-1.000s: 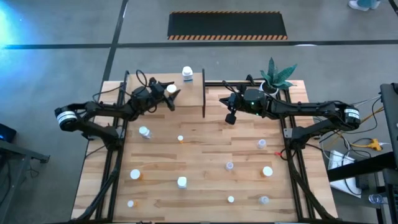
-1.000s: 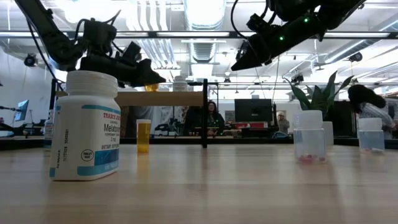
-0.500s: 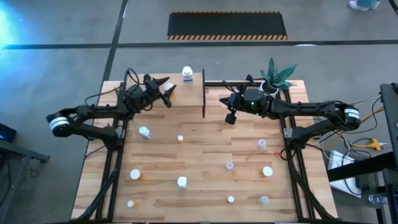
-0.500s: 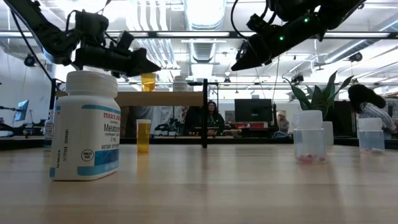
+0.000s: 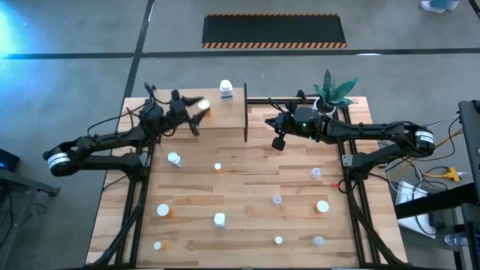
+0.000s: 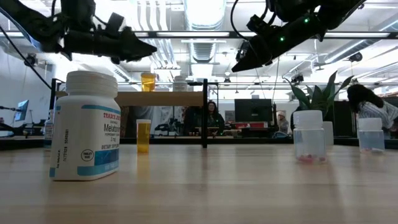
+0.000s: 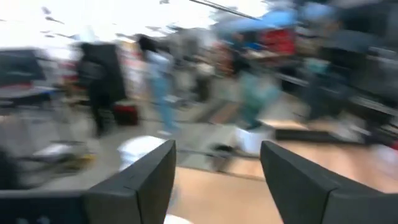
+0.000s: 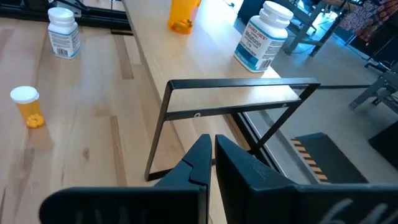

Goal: Pick and place medicine bottles onto shelf by color
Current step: Put the top large orange pill bottle on the shelf

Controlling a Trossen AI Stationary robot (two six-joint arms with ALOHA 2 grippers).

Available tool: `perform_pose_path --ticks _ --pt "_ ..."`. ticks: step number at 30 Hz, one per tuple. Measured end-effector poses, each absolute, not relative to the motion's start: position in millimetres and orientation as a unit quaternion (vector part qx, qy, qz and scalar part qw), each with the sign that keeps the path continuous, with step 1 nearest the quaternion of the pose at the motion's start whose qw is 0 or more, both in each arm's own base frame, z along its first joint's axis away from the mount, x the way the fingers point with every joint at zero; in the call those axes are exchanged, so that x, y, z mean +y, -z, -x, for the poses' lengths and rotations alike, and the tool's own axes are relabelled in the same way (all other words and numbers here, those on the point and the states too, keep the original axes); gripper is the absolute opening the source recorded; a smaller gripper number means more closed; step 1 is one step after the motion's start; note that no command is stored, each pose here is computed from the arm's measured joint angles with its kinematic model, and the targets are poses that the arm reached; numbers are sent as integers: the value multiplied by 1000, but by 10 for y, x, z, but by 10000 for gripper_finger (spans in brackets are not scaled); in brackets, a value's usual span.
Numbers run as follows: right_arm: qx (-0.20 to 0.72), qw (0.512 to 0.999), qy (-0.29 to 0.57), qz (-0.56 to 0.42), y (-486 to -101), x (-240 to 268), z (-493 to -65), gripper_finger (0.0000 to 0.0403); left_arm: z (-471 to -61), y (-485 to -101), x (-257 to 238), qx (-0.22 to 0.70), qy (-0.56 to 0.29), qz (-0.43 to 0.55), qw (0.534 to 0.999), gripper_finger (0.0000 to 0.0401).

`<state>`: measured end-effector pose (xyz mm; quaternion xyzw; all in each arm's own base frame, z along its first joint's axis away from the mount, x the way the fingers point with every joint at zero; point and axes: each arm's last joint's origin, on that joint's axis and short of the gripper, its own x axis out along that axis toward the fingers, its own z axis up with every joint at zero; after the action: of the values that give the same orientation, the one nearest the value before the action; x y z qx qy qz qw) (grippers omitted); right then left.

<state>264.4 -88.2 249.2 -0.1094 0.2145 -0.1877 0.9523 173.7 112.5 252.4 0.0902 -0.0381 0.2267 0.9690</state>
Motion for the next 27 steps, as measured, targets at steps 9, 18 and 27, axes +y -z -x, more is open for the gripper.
perform_pose_path --ticks 9,18,27 --pt "221 951 186 113 -2481 -881 -2640 13 -1679 -2269 994 117 -216 -33 969 73" --pt "223 950 185 113 -2471 -882 -2645 13 -1765 -2152 1153 163 -293 -27 942 9" --pt "225 950 187 113 -2465 -895 -2644 13 -1892 -2159 1419 183 -323 -28 928 10"
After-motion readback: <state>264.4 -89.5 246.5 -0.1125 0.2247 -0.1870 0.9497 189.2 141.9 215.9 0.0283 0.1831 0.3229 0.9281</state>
